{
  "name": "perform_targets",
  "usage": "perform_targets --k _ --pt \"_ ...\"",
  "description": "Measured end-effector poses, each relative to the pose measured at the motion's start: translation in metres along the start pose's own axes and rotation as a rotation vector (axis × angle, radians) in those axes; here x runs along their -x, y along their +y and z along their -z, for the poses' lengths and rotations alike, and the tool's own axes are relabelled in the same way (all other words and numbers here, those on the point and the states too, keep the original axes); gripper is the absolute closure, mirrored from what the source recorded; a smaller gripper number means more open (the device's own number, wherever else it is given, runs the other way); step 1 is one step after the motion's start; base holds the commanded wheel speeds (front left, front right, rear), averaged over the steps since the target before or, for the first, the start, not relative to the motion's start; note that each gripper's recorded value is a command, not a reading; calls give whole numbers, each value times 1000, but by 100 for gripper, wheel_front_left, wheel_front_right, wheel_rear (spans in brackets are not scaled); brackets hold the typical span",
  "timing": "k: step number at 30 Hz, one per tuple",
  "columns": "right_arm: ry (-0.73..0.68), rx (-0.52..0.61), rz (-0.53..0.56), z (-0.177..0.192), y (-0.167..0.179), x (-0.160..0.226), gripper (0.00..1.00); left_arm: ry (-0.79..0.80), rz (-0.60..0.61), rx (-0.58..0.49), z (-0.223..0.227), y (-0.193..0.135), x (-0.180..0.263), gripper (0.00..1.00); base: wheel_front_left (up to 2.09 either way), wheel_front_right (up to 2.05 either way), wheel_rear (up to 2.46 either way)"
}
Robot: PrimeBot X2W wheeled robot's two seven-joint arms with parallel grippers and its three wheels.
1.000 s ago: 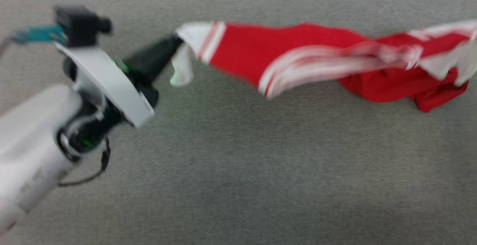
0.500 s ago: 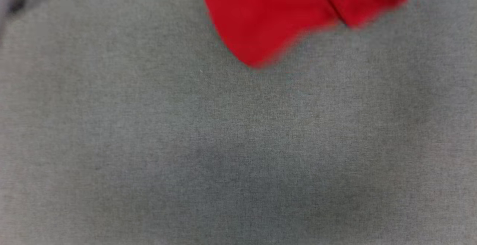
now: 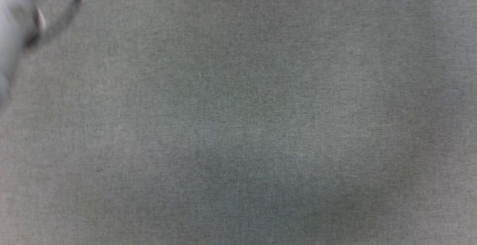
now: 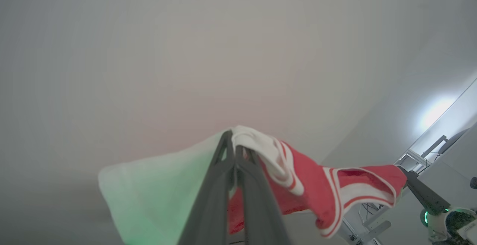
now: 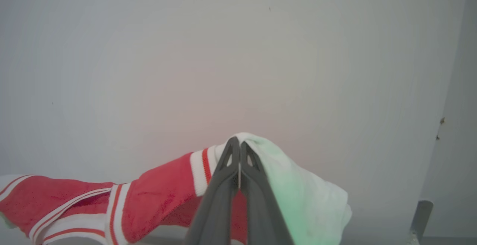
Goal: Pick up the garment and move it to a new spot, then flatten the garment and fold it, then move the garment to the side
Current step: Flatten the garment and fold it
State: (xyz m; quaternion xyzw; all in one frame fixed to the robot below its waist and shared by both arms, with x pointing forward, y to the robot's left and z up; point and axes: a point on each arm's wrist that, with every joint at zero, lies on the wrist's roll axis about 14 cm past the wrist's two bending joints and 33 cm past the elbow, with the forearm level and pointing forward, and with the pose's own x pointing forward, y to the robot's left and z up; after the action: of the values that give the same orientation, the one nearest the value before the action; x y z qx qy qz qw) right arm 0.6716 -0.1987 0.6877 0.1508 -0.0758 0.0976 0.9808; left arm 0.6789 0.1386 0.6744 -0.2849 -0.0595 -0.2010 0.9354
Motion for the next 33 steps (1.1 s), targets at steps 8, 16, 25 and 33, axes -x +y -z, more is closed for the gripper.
perform_targets --k 8,16,25,33 --pt "260 -17 -24 90 -26 80 100 266 -30 121 114 25 93 100 0 0 0" --pt "520 -88 -30 151 -28 185 100 476 -69 83 174 36 192 100 0 0 0" --pt "690 -124 7 167 -17 281 100 578 -94 100 194 26 268 100 0 0 0" --pt "816 -125 51 160 -10 343 100 681 -94 120 196 5 332 100 0 0 0"
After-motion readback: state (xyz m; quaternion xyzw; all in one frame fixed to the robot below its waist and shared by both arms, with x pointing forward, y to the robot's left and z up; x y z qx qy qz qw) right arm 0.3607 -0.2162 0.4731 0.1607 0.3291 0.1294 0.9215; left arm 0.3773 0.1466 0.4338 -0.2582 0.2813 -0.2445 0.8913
